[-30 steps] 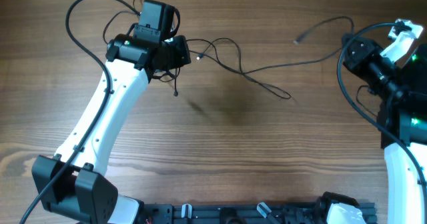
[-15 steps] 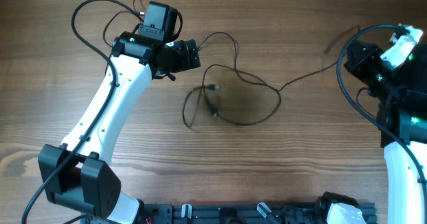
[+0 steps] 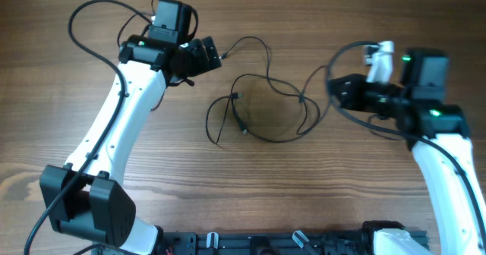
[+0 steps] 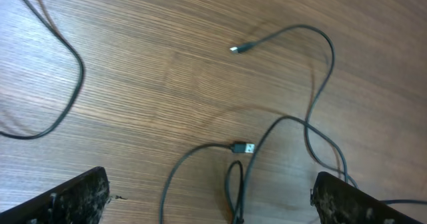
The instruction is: Untangle cables
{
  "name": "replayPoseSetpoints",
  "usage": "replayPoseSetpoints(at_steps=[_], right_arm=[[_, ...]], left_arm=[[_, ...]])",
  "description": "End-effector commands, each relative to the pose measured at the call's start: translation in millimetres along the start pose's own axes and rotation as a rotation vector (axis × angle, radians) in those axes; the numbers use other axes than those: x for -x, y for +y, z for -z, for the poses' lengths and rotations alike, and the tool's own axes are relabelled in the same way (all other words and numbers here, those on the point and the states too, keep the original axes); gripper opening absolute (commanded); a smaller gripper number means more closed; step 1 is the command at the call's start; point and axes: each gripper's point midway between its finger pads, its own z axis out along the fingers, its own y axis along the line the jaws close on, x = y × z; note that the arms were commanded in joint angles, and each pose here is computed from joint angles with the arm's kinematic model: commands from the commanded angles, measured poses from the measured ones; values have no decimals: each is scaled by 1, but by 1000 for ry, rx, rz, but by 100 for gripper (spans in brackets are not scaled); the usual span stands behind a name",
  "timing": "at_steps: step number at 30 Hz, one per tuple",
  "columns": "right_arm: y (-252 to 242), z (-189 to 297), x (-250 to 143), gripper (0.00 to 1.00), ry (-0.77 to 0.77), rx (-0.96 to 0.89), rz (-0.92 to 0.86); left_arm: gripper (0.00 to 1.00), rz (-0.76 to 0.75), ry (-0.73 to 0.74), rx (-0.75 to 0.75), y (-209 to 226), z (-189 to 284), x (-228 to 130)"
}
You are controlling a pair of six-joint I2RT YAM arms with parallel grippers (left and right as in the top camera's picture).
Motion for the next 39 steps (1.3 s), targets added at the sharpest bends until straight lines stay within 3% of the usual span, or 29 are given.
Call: replayPoseSetpoints(at_steps=[1, 9, 15, 19, 22, 36, 39], right_arm=[[23, -44, -19, 4, 118, 85, 73], [44, -139, -51, 11, 224, 129, 143], [42, -195, -88, 26, 272, 55, 185], [28, -209, -101, 31, 278, -45, 213], [23, -215, -100, 45, 264, -66, 222], [-1, -233, -120, 43, 308, -130, 216], [-9, -238, -128, 32, 331, -144, 207]], left_arm=[[100, 74, -11, 32, 19, -2, 12], [100, 112, 19, 52, 37, -1, 11], [100, 109, 19, 96, 45, 0, 10], [100, 109, 18, 96, 45, 0, 10], [100, 108, 19, 95, 45, 0, 9], [100, 109, 18, 95, 45, 0, 10], [100, 108, 19, 95, 45, 0, 9]])
